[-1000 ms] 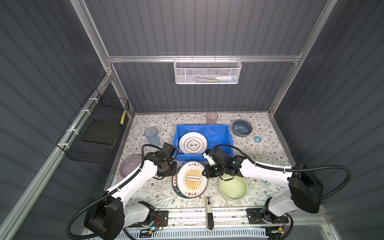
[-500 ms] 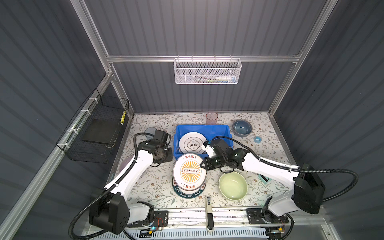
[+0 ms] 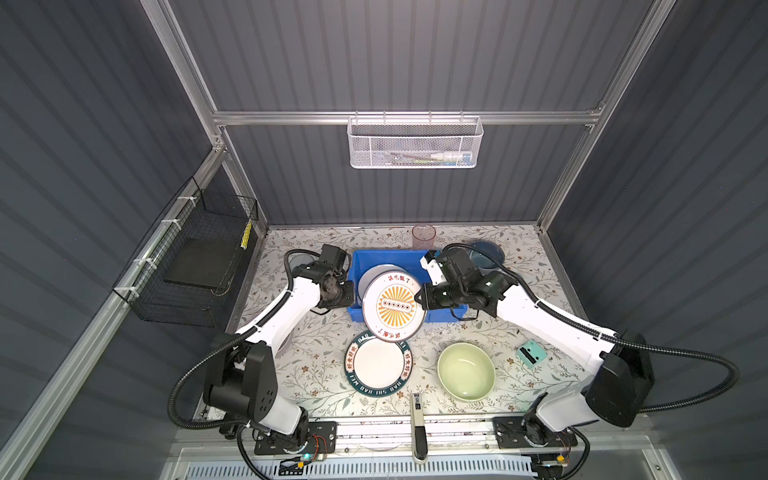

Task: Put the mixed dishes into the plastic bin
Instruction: 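Lift the orange-sunburst plate with the right gripper toward the blue bin, then lower the orange-sunburst plate into the bin and open the right gripper, then move both grippers back to the green-rimmed plate on the table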

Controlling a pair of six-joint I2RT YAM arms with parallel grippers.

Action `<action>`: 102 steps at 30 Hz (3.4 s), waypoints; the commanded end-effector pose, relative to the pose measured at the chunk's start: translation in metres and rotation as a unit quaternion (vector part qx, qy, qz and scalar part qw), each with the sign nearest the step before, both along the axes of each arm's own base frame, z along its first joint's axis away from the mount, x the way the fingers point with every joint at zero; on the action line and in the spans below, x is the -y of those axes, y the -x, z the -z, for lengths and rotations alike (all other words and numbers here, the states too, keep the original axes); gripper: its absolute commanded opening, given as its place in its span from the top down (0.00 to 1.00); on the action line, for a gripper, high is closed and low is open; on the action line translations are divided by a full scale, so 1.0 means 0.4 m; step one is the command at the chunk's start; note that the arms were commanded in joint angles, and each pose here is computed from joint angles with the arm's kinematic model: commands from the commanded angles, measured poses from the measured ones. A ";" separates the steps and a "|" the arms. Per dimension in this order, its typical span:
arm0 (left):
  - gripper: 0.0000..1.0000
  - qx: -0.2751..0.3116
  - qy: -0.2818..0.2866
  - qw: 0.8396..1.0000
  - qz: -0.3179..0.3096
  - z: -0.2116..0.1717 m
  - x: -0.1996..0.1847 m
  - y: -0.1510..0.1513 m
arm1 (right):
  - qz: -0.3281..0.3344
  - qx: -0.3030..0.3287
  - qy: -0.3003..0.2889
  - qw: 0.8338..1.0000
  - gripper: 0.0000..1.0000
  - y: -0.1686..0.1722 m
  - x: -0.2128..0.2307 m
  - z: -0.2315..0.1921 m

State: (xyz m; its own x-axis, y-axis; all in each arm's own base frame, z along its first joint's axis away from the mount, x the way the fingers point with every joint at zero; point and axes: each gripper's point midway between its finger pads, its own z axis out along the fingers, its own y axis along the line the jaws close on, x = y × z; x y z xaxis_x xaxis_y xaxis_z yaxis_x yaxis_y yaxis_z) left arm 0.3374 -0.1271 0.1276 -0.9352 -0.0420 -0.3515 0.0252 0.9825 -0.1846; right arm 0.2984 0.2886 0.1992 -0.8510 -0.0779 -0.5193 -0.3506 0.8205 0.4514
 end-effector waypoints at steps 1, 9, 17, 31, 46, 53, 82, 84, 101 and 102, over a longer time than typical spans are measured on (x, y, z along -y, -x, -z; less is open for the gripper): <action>0.68 0.009 0.001 1.000 0.016 -0.009 0.009 -0.033 | 0.026 0.042 0.000 0.999 1.00 -0.049 0.034 -0.071; 0.73 -0.008 -0.003 1.000 0.020 0.026 0.016 -0.050 | 0.071 0.057 0.004 0.996 1.00 -0.176 0.061 -0.065; 0.77 -0.019 0.002 1.000 0.018 0.042 0.021 -0.048 | 0.080 0.043 -0.036 0.995 1.00 -0.284 0.004 -0.019; 0.80 -0.020 0.005 1.000 0.015 0.048 0.023 -0.050 | 0.083 -0.025 -0.064 0.994 0.98 -0.318 -0.061 0.122; 0.80 -0.019 0.010 1.000 0.016 0.050 0.028 -0.052 | 0.082 -0.072 -0.070 0.992 0.81 -0.309 -0.084 0.221; 0.80 -0.016 0.012 1.000 0.016 0.046 0.029 -0.053 | 0.089 -0.071 -0.041 0.993 0.69 -0.300 -0.067 0.236; 0.78 -0.001 0.015 1.000 0.007 0.005 0.025 -0.055 | 0.090 -0.069 0.056 0.992 0.47 -0.270 -0.013 0.280; 0.77 0.004 0.012 1.000 0.006 -0.009 0.020 -0.052 | 0.086 -0.058 0.059 0.993 0.45 -0.266 -0.006 0.255; 0.56 -0.038 -0.006 0.999 0.013 -0.027 -0.044 0.136 | -0.005 -0.039 -0.014 0.999 0.31 -0.060 0.026 0.068; 0.56 -0.041 -0.009 0.999 0.010 -0.024 -0.051 0.153 | -0.009 -0.042 -0.017 0.999 0.30 -0.038 0.030 0.069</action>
State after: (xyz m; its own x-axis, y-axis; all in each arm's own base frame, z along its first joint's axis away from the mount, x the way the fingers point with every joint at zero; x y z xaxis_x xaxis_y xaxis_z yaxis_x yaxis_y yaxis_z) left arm 0.3041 -0.1195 0.1464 -0.9389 -0.0203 -0.3435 0.0512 0.9789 -0.1977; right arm 0.3416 0.2766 0.1760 -0.8709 -0.0305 -0.4904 -0.2993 0.8246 0.4801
